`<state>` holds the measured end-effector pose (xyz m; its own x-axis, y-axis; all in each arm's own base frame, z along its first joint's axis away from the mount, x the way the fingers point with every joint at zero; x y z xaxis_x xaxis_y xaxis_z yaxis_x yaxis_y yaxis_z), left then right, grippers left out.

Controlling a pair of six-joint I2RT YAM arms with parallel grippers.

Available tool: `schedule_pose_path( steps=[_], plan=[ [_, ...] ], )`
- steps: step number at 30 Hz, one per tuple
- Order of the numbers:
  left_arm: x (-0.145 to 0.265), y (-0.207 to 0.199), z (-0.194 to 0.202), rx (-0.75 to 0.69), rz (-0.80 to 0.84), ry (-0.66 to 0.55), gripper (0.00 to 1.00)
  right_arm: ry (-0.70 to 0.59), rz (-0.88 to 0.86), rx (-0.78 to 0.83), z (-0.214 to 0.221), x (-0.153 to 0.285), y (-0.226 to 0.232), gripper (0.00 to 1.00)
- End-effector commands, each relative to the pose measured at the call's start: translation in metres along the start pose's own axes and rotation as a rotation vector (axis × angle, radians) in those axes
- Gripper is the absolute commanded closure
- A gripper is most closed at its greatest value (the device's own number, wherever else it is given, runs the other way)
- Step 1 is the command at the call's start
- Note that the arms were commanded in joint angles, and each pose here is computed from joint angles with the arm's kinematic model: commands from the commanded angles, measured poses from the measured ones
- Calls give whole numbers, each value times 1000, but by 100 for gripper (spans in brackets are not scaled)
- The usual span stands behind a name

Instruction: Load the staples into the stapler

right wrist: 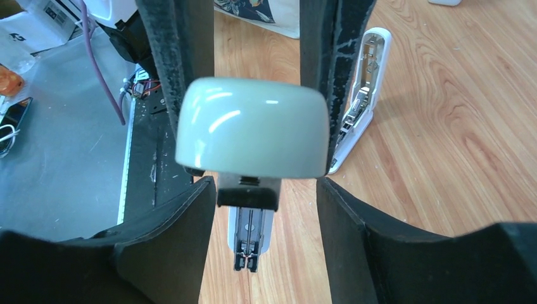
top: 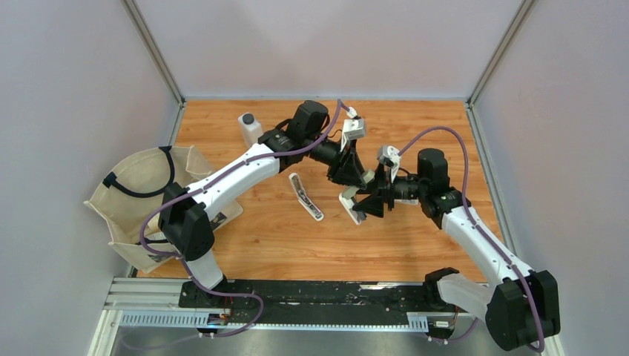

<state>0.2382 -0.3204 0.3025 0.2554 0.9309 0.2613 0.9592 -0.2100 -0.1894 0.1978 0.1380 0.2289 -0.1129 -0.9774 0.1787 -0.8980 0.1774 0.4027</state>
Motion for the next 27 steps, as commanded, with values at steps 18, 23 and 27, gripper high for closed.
schedule_pose_path(
  steps=[18, 23, 27],
  plan=[
    [-1, -11, -19, -83, 69, -55, 100, -11, -91, -8, -13, -5, 2, 48],
    [-2, -10, -17, -77, 63, -51, 100, -18, -86, -8, -13, -5, 1, 51],
    [-2, -9, -17, -77, 57, -50, 100, -19, -86, -10, -12, -6, 1, 58]
  ],
)
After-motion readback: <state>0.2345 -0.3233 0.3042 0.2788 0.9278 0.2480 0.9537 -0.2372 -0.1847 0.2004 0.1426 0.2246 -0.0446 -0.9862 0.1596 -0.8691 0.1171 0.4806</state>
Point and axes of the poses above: each gripper's point midway between its finger pads, its own x axis back along the fingers, its own y axis along the line the jaws close on, z = x × y, the point moved 9 cm from there along x, back along the fingers, and after that the axes turned 8 degrees about -x, right-handed, at the moved point
